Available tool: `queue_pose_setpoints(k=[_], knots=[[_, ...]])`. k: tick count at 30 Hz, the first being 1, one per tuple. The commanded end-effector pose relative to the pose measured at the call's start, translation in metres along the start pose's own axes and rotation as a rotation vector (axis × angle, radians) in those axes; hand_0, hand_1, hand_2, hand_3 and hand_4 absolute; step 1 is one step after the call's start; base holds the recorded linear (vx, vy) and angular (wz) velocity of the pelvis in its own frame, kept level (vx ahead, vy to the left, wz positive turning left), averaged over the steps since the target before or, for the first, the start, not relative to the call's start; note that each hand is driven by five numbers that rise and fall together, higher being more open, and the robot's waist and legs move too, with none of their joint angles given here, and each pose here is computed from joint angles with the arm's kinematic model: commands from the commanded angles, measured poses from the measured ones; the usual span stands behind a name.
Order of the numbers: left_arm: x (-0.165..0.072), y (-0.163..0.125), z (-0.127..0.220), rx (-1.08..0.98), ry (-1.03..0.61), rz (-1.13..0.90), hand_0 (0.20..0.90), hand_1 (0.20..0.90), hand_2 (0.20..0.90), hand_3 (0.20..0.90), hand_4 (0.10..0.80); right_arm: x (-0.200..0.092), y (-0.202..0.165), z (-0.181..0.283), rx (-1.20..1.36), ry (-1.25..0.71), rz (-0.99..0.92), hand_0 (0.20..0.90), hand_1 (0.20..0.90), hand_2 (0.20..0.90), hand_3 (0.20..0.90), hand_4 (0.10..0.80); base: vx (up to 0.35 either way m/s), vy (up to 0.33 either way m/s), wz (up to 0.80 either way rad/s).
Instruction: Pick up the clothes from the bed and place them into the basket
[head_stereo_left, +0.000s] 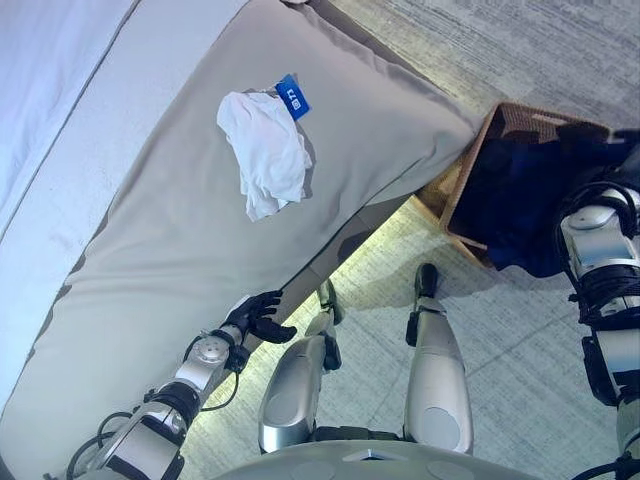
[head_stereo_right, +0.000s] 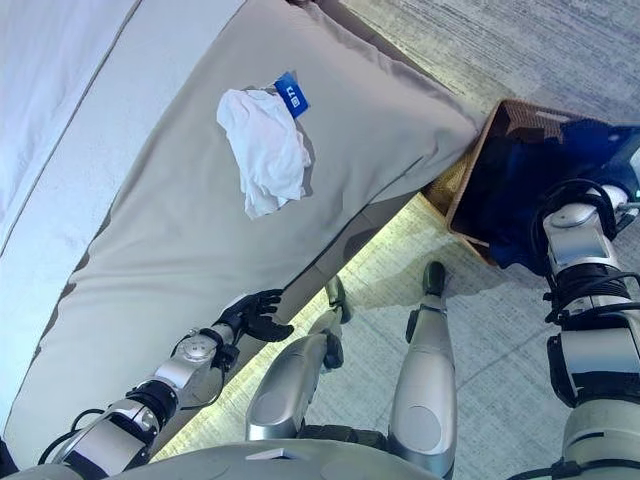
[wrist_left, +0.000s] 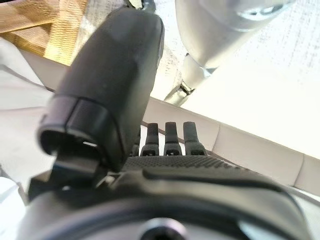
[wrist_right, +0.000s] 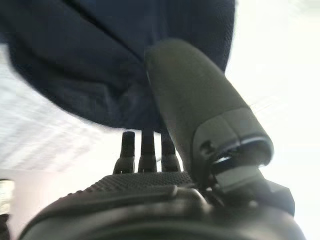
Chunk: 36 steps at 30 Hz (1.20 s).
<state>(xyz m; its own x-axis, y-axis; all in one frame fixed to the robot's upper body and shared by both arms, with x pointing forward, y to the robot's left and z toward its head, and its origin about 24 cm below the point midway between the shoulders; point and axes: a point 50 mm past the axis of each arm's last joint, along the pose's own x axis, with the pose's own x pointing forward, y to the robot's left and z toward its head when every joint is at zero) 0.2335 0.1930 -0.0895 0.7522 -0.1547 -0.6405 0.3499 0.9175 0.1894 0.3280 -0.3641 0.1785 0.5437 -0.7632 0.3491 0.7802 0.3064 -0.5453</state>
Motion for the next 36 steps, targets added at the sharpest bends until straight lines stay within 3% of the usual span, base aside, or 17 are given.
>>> queue_pose_setpoints(k=[1,5,10,17,24,28,31,36], knots=[[-0.01,0.001,-0.026,-0.057,0.068,0.017,0.9,0.9,0.9,0.9,0.8,0.015,-0.053,0.071,0.139,-0.335,-0.237,0.9,0.9,0.9,0.9,0.8,0.069,0.092,0.13],[-0.013,0.004,-0.035,-0.086,0.11,0.036,0.9,0.9,0.9,0.9,0.8,0.006,-0.044,0.073,0.076,-0.376,-0.152,0.9,0.9,0.9,0.9,0.8,0.081,0.073,0.18],[-0.024,0.015,-0.058,-0.105,0.196,0.095,0.9,0.9,0.9,0.9,0.8,0.006,-0.022,0.037,-0.134,-0.226,0.094,0.9,0.9,0.9,0.9,0.8,0.095,0.074,0.38],[-0.041,0.025,-0.087,-0.145,0.292,0.144,0.9,0.9,0.9,0.9,0.8,-0.01,0.014,0.027,-0.33,-0.235,0.369,0.9,0.9,0.9,0.9,0.8,0.11,0.136,0.3],[-0.05,0.039,-0.094,-0.183,0.308,0.193,0.9,0.9,0.9,0.9,0.8,-0.007,0.019,-0.024,-0.406,0.075,0.365,0.9,0.9,0.9,0.9,0.8,0.049,0.09,0.31],[-0.061,0.039,-0.11,-0.207,0.36,0.216,0.9,0.9,0.9,0.9,0.8,-0.029,0.027,-0.071,-0.425,0.214,0.46,0.9,0.9,0.9,0.9,0.8,0.054,0.044,0.23],[-0.069,0.038,-0.122,-0.212,0.412,0.222,0.9,0.9,0.9,0.9,0.8,-0.046,0.035,-0.086,-0.392,0.168,0.516,0.9,0.9,0.9,0.9,0.8,0.09,0.019,0.05],[-0.076,0.027,-0.135,-0.262,0.442,0.221,0.9,0.9,0.9,0.9,0.8,-0.082,0.062,-0.055,-0.16,-0.045,0.649,0.9,0.9,0.9,0.9,0.8,0.053,0.047,-0.06]])
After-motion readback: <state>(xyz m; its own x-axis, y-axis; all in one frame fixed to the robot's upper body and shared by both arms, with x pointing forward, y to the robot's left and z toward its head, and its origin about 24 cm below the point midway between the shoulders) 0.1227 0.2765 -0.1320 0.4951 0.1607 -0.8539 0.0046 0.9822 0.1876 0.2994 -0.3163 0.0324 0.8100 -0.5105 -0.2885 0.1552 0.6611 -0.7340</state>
